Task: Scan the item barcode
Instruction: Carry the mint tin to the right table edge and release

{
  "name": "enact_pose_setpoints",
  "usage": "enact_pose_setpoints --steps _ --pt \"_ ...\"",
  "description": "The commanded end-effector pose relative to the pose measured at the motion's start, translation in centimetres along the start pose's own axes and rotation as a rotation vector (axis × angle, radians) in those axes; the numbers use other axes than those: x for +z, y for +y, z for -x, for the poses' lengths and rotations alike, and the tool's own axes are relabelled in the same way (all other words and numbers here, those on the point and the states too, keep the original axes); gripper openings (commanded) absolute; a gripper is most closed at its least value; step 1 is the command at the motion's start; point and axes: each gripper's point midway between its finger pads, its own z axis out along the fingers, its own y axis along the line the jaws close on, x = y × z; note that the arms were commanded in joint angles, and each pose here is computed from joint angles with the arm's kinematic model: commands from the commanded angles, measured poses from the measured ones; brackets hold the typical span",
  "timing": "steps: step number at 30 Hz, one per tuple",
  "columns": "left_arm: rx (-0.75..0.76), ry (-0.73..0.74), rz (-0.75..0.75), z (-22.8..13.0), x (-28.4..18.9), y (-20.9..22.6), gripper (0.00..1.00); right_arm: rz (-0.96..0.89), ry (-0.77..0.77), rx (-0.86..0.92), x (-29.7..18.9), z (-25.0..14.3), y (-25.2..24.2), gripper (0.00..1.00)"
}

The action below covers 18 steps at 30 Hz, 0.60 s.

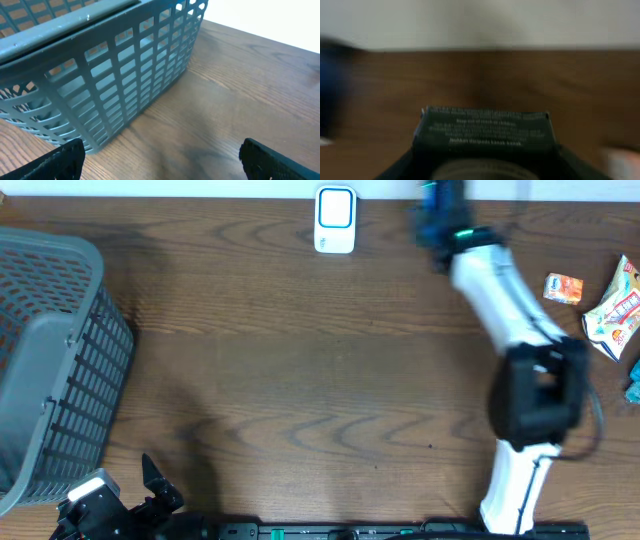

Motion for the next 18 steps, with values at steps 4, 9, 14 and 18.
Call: enact_pose_setpoints --steps 4,9,14,18 --pt "-0.009 -0.006 0.004 0.1 -0.1 0.1 0.98 -0.2 0.403 0.226 -0.7 -9.9 -12.8 0.32" --pt "-0.009 -0.006 0.004 0.1 -0.1 0.1 0.98 -0.268 0.645 0.324 -1.1 -16.8 -18.2 0.3" --pt "-0.009 -0.005 0.004 0.1 -0.1 0.1 0.98 -0.324 0.676 0.418 -1.3 -18.8 -23.0 0.67" --pt "-0.009 -0.005 0.004 0.1 -0.1 0.1 0.98 -0.278 0.616 0.507 -0.8 -18.2 -24.8 0.99"
